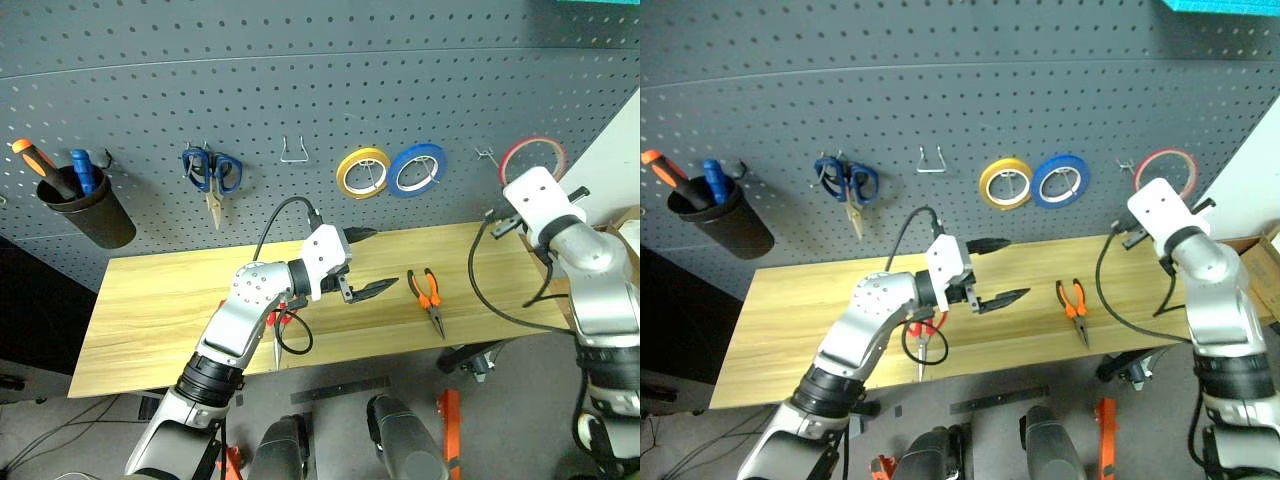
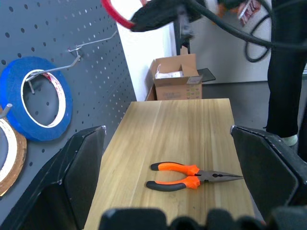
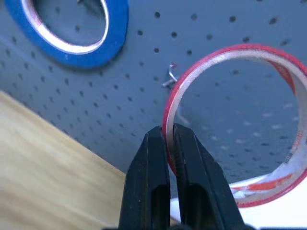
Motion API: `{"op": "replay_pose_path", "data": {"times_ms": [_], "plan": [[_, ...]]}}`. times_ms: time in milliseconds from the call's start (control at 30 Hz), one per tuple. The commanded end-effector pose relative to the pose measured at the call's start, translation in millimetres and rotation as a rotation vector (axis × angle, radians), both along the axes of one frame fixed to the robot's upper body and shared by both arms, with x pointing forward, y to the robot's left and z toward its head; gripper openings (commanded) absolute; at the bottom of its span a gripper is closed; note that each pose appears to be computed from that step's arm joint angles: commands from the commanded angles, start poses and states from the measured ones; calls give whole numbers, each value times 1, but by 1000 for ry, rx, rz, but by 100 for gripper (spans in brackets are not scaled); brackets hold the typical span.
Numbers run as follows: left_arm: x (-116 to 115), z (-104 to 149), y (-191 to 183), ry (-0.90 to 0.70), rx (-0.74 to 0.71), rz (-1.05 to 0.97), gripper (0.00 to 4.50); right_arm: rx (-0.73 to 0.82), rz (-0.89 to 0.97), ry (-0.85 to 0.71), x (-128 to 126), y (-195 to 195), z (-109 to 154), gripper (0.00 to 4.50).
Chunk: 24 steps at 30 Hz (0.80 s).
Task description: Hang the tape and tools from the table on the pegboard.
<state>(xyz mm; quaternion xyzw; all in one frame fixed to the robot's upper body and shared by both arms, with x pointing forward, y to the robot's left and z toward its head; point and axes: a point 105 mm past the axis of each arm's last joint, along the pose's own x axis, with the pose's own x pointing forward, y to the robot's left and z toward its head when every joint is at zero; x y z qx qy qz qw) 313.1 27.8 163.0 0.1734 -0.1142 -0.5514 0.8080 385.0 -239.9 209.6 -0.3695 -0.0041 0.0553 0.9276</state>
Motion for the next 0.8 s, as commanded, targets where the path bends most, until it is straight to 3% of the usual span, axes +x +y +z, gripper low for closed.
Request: {"op": "replay_pose_path", "data": {"times_ms": [33, 233, 267, 400, 533, 700, 800], "plan": [[-2, 13, -3, -54, -25, -8, 450, 129, -5, -29, 17, -8, 8, 1], [3, 20, -3, -58, -63, 21, 450, 266, 49, -45, 37, 0, 7, 1], [4, 21, -2, -52, -75, 32, 450, 280, 57, -41, 37, 2, 5, 20], [11, 27, 3, 0, -139, 74, 450, 339, 95, -12, 29, 14, -7, 125], [17, 29, 12, 66, -199, 118, 450, 375, 138, 29, 2, 35, -27, 268], [30, 7, 56, 65, -72, 230, 450, 431, 106, 175, -38, 65, -68, 443], [32, -6, 76, 33, 58, 241, 450, 503, 2, 279, -47, 70, -95, 447]]}}
